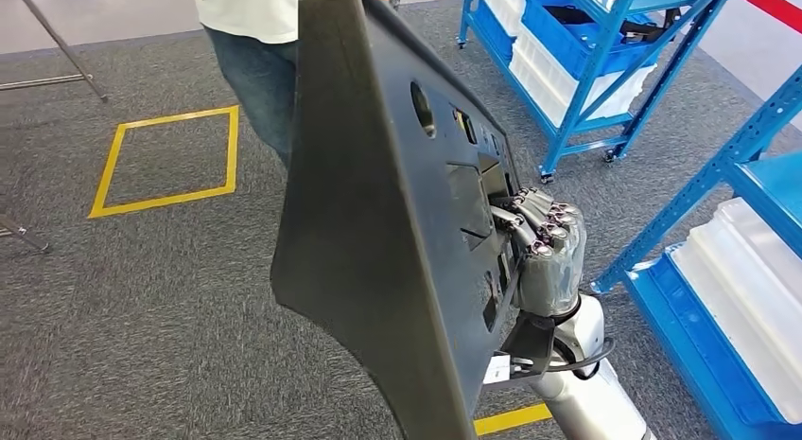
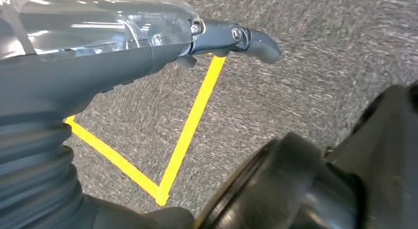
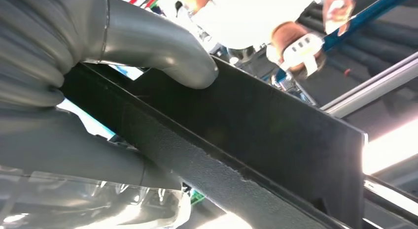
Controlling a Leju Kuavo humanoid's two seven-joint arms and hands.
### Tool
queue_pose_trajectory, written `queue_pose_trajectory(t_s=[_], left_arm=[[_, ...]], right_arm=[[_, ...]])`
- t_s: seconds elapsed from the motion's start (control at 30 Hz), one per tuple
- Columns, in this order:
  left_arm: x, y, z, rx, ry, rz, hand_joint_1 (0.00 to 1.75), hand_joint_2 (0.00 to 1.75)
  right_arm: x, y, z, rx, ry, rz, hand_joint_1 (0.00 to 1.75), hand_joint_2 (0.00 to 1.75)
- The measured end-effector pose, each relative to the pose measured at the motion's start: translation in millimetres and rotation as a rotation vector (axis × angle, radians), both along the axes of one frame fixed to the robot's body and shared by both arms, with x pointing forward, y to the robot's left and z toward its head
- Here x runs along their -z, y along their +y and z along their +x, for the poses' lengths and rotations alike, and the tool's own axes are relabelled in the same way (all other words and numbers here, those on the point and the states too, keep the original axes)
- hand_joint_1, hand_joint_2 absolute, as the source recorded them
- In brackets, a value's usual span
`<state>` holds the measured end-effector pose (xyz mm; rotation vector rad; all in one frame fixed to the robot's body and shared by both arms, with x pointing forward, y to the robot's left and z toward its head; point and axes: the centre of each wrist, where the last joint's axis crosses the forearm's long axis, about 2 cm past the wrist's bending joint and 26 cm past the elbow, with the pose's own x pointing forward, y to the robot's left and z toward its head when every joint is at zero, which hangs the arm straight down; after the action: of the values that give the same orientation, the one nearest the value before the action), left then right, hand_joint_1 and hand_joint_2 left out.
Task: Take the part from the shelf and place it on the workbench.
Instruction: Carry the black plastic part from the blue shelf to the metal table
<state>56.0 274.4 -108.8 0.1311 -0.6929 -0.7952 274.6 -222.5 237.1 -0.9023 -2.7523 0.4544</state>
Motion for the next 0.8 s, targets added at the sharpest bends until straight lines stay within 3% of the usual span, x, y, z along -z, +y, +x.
queue_pose_trajectory(t_s=[0.47, 0.8], left_arm=[[-1.3, -1.8, 6.0, -0.005, -0.068, 0.011, 0.00, 1.75], [-1.4, -8.9, 4.8, -0.074, -0.120, -0.055, 0.00, 1.75]], right_arm=[[5.3, -2.5, -4.4, 0.026, 0.015, 0.011, 1.69, 1.75], [6.8, -3.9, -6.3, 0.035, 0.025, 0.013, 1.69, 1.75]])
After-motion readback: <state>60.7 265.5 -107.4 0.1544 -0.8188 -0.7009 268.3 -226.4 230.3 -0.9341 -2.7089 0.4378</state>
